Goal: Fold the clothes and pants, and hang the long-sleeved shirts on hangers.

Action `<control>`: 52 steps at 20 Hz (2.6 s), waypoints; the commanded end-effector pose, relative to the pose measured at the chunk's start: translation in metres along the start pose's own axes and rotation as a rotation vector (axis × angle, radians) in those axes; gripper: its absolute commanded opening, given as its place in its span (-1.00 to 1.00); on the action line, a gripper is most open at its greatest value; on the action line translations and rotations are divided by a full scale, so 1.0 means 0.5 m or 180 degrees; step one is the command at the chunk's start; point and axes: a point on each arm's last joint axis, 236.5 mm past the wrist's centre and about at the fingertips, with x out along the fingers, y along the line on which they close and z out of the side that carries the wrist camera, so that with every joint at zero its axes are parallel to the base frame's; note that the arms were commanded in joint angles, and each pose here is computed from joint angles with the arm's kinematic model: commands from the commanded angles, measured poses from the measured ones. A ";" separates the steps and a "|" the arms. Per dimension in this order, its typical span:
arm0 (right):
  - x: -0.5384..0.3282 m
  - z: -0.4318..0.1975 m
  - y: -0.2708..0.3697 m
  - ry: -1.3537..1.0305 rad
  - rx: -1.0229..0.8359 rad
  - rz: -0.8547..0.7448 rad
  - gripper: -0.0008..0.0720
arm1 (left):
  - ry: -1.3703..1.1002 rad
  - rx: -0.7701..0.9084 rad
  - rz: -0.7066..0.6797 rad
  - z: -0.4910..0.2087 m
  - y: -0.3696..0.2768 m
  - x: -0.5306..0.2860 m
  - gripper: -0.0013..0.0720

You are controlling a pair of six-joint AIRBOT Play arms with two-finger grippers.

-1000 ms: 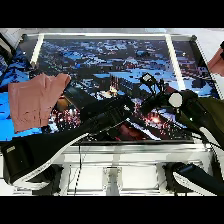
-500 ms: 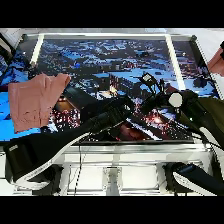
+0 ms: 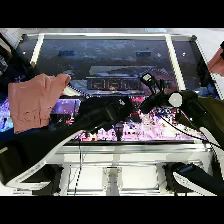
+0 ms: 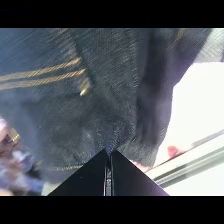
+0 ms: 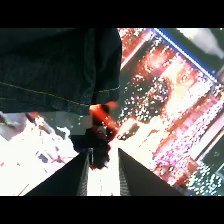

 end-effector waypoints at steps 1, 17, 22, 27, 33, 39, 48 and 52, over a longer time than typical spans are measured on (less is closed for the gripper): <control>0.007 0.013 -0.007 -0.0078 -0.0216 -0.0045 0.09 | -0.0171 0.0006 0.0060 -0.047 0.090 -0.086 -0.88; 0.036 0.098 0.154 -0.0683 -0.1597 0.1007 0.05 | -0.1250 -0.1031 0.0263 -0.277 0.349 -0.315 -0.88; 0.044 0.092 0.293 -0.0684 -0.2346 0.1299 0.58 | -0.1058 -0.0965 0.0197 -0.253 0.344 -0.279 -0.88; 0.061 0.055 0.375 -0.0507 -0.2466 0.1607 0.66 | -0.1023 -0.0974 0.0204 -0.242 0.348 -0.266 -0.88; 0.145 0.052 0.388 -0.0391 -0.2432 0.1426 0.67 | -0.0999 -0.0995 0.0269 -0.247 0.358 -0.266 -0.88; 0.177 0.045 0.386 -0.0312 -0.2235 0.1423 0.64 | -0.1000 -0.0994 0.0270 -0.247 0.358 -0.266 -0.88; 0.219 0.097 0.339 -0.0367 -0.1617 0.1104 -0.94 | -0.1030 -0.0973 0.0305 -0.244 0.363 -0.268 -0.88; 0.049 0.280 0.175 -0.0962 -0.1227 0.0398 -0.95 | -0.1500 -0.1097 0.0537 -0.190 0.410 -0.303 -0.88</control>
